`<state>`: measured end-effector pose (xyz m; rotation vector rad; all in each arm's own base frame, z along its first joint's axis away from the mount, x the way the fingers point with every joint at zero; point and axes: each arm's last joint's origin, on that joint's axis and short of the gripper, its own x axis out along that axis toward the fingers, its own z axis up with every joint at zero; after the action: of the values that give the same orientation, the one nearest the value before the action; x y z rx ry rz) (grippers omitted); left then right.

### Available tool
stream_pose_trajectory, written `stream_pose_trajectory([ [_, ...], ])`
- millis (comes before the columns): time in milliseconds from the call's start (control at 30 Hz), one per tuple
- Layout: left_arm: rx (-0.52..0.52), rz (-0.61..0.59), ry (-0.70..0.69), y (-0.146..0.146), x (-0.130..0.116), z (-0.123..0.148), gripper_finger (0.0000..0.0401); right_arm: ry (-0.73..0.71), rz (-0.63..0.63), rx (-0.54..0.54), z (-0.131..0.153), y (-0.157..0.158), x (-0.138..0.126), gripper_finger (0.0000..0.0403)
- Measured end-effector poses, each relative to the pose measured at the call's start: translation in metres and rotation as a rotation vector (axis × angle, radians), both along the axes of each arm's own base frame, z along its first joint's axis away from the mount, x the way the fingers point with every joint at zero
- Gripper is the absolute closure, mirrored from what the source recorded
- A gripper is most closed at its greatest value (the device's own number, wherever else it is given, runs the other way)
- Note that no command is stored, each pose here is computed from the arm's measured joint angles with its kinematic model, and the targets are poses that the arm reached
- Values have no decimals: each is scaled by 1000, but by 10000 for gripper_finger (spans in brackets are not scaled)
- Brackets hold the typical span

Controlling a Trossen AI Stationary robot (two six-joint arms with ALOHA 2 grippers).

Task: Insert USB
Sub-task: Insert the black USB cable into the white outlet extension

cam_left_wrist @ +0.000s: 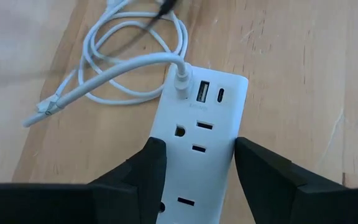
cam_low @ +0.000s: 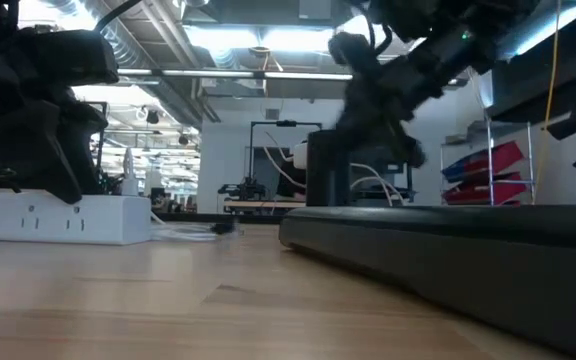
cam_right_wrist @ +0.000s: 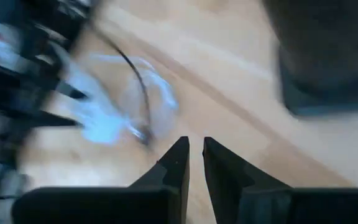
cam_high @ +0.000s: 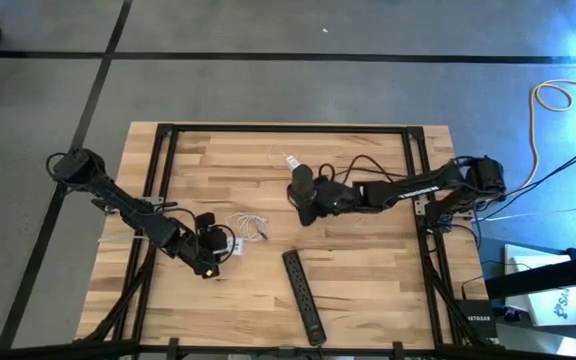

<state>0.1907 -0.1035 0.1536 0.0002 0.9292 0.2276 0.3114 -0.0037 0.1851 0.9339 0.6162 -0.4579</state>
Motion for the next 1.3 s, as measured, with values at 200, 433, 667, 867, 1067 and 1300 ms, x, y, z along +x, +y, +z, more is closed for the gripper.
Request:
stream_pose_trajectory([
  [200,10,-7,1,1,0,0,231,-47,7,-52,13,0,11,381],
  [433,86,-93,-2,0,1,2,231,-120,170,-199,40,18,57,381],
  [667,120,-146,-25,-6,1,7,206,-41,277,-273,41,31,103,354],
  [867,142,-212,-47,-13,4,20,134,-57,298,-300,45,37,110,317],
  [1067,63,-312,-50,-19,8,51,99,-36,297,-331,44,46,108,304],
  [1300,94,-184,178,4,3,60,97,-35,303,-343,44,54,107,304],
])
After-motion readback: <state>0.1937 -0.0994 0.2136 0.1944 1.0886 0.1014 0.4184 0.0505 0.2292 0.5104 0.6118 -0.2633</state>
